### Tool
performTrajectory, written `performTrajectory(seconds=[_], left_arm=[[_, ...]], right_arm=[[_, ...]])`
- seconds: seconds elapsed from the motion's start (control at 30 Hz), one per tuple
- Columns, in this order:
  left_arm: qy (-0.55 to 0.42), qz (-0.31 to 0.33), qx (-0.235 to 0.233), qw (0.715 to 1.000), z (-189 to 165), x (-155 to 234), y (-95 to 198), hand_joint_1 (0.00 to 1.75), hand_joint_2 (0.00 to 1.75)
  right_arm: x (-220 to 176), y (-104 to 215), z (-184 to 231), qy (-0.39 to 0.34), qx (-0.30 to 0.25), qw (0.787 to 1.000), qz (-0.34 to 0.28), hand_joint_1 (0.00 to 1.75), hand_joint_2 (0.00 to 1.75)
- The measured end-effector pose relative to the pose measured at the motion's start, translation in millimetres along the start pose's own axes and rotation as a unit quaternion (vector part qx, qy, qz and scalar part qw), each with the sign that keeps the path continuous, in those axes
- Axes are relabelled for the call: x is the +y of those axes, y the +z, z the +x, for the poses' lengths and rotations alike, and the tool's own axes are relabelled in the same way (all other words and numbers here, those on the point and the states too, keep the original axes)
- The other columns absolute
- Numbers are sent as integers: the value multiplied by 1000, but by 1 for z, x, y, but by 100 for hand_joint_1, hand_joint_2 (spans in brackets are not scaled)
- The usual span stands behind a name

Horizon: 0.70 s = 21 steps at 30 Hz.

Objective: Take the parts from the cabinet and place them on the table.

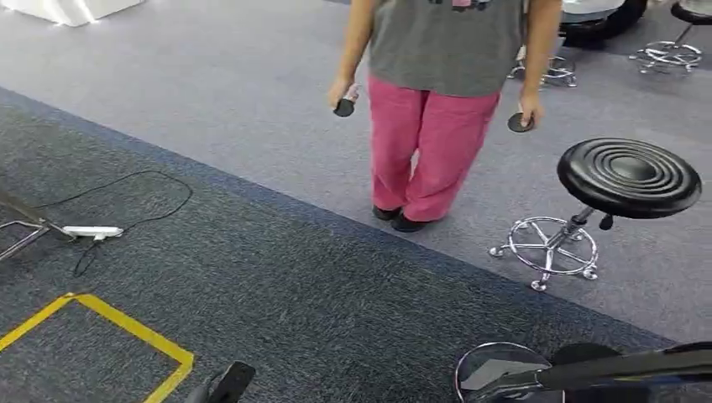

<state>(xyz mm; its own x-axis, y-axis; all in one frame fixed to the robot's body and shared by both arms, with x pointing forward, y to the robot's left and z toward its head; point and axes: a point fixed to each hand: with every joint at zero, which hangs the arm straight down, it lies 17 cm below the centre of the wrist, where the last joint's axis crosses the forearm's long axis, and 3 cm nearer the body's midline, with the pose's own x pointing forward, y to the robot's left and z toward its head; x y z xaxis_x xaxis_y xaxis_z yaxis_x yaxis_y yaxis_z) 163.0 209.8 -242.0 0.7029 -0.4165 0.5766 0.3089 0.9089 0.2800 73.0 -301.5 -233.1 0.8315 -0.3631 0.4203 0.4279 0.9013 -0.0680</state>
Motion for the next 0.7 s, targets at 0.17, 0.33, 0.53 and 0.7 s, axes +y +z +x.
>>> performTrajectory(seconds=[0.17, 0.33, 0.53, 0.7], left_arm=[[21, 31, 12, 999, -18, 14, 5, 0, 0], [40, 43, 25, 998, -36, 15, 16, 0, 0], [45, 43, 61, 996, -58, 12, 36, 0, 0], [50, 58, 49, 996, -52, 23, 38, 0, 0]], right_arm=[[18, -12, 0, 36, -11, 999, 23, 0, 0], [32, -23, 0, 64, -14, 997, 40, 0, 0], [36, -26, -17, 80, 8, 995, 54, 0, 0], [46, -26, -20, 78, 17, 995, 66, 0, 0]])
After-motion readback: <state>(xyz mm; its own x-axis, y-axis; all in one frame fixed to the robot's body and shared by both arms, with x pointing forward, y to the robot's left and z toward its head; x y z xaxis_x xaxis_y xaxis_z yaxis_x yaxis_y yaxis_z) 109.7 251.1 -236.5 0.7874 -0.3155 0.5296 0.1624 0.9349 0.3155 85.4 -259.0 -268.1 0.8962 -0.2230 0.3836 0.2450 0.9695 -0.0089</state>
